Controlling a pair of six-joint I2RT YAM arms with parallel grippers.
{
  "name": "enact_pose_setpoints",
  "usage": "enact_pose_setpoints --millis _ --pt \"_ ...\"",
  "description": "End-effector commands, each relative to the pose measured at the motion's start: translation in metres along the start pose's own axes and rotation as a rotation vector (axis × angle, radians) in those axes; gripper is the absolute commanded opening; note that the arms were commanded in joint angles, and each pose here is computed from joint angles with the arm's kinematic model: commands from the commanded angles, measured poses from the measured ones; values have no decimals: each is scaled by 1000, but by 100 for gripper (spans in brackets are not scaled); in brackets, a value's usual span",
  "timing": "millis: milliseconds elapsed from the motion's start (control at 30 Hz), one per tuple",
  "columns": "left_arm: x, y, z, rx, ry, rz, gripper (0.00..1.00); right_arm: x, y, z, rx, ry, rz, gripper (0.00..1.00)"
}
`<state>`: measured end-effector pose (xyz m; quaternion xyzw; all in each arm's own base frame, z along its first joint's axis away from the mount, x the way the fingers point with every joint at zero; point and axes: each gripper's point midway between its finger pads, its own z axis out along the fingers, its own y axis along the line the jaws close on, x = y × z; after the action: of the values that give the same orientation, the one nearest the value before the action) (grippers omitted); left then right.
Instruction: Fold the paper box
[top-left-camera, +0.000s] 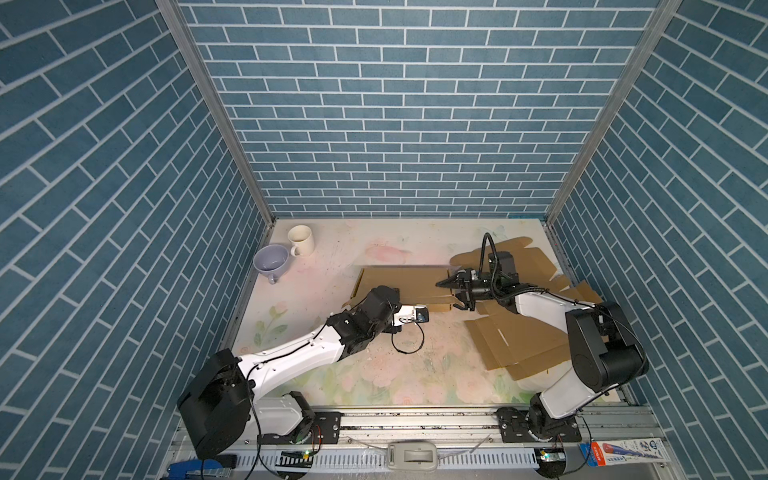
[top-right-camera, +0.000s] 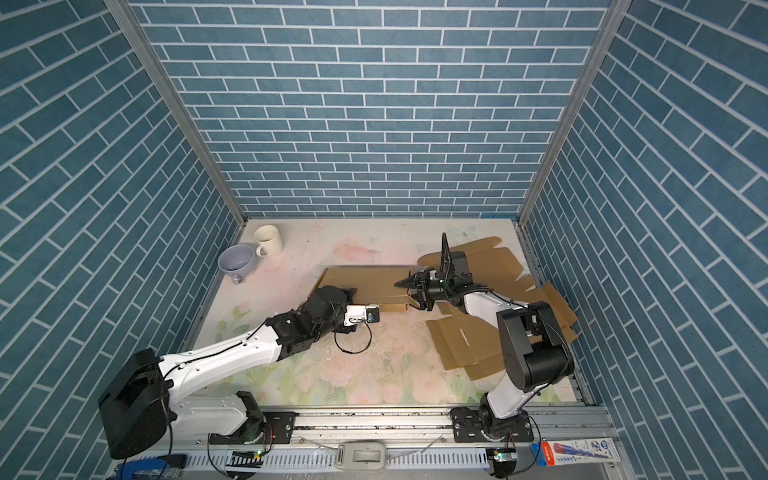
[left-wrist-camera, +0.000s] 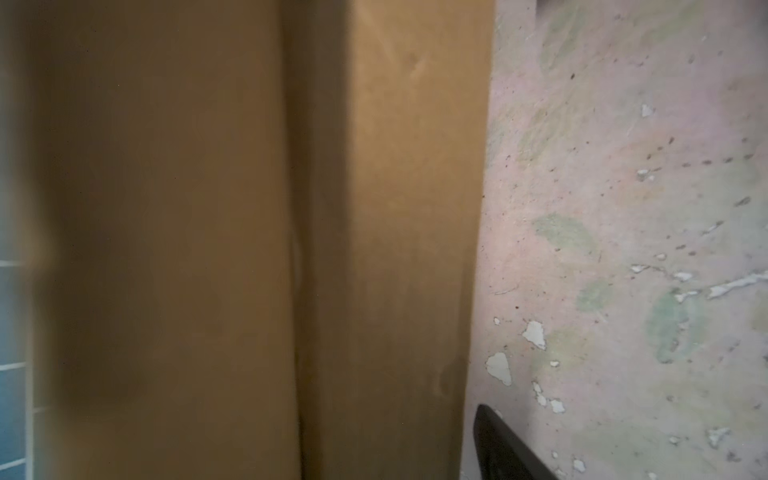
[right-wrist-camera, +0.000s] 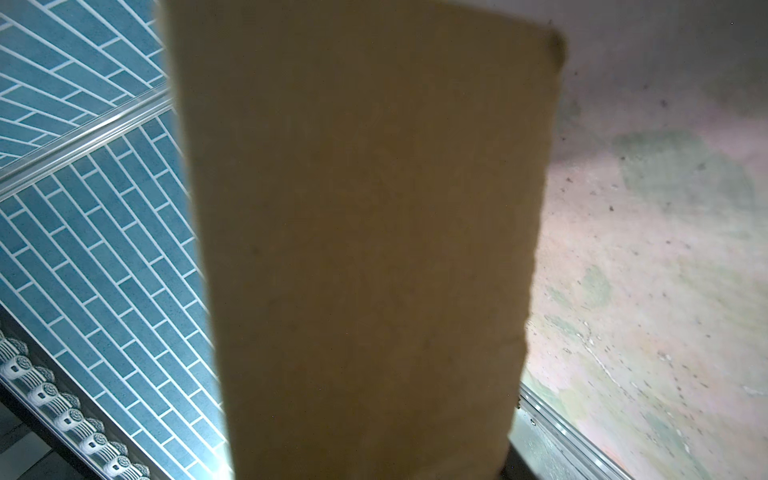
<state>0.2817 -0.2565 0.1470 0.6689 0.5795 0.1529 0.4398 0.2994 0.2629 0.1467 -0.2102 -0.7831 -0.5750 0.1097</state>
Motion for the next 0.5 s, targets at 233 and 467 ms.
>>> enact_pose_setpoints --millis 233,467 --pt "-2 24 -7 -181 6 114 58 31 2 -1 -1 105 46 50" --pt "4 11 -11 -82 35 111 49 36 10 -11 -26 92 12 67"
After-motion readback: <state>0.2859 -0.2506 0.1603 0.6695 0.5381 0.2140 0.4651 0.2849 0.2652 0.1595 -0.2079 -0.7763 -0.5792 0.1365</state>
